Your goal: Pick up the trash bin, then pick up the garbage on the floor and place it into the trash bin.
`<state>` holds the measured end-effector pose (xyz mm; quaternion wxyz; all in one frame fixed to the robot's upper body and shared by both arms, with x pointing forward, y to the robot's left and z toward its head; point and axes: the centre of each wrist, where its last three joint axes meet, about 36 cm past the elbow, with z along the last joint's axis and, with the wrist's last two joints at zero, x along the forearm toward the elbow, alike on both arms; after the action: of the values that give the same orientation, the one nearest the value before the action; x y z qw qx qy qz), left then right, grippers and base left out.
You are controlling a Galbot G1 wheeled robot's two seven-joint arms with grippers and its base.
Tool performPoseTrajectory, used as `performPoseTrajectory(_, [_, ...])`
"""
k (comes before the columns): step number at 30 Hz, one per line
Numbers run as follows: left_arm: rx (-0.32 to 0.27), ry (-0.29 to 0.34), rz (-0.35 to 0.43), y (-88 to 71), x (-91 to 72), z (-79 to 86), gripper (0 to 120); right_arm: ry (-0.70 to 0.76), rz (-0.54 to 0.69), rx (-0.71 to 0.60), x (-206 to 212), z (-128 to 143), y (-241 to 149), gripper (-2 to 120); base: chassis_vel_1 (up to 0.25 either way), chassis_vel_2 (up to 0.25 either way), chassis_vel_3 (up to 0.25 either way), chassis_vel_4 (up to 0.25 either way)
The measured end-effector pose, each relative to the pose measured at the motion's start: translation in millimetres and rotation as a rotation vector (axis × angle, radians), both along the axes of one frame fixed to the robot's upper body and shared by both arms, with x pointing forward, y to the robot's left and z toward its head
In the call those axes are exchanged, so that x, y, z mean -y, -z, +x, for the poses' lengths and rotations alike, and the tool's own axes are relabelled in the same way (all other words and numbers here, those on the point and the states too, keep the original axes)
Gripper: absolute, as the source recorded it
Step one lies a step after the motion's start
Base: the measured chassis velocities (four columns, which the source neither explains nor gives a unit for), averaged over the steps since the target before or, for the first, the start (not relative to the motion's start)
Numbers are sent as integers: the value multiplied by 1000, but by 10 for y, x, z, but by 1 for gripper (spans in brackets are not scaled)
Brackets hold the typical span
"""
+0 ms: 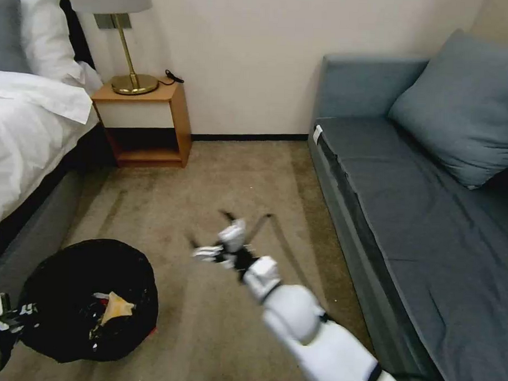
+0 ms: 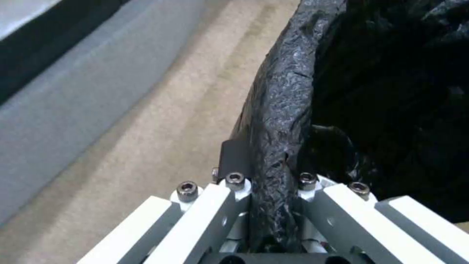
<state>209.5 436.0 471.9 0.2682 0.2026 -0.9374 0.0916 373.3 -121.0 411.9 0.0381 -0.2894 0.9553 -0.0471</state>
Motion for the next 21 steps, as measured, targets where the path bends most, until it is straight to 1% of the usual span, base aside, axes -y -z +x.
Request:
performPoseTrajectory(1, [-1,-1,-6,16,-7,6,4,36,11,3,153,-83,17,100,0,0,0,0])
performPoseTrajectory(2, [-1,-2,-10,25,-13,10,4,55,20,4,228,-139,31,100,0,0,0,0])
performPoseTrajectory(3, [-1,-2,-10,25,-13,10,4,55,20,4,228,-139,31,100,0,0,0,0])
performPoseTrajectory(4, [-2,-3,-12,33,-21,15,4,85,32,0,326,-230,66,100,0,0,0,0])
performPoseTrajectory(5, [-3,-4,-13,43,-32,23,4,138,51,-8,486,-383,125,100,0,0,0,0])
performPoseTrajectory(6, [-3,-5,-14,44,-35,25,4,151,57,-8,521,-416,137,100,0,0,0,0])
performPoseTrajectory(7, [-3,-6,-15,51,-43,30,4,186,76,-7,612,-513,165,100,0,0,0,0])
performPoseTrajectory(9, [-3,-7,-16,53,-46,33,4,203,84,-6,653,-559,179,100,0,0,0,0])
performPoseTrajectory(11, [-6,-10,-19,71,-60,37,4,274,111,-3,783,-749,211,100,0,0,0,0])
performPoseTrajectory(13, [-6,-11,-20,75,-61,38,4,291,119,-1,804,-793,213,100,0,0,0,0])
performPoseTrajectory(15, [-7,-16,-24,89,-61,32,4,330,140,9,832,-912,216,100,0,0,0,0])
performPoseTrajectory(21, [-10,-23,-26,106,-79,23,4,340,146,16,831,-944,218,100,0,0,0,0])
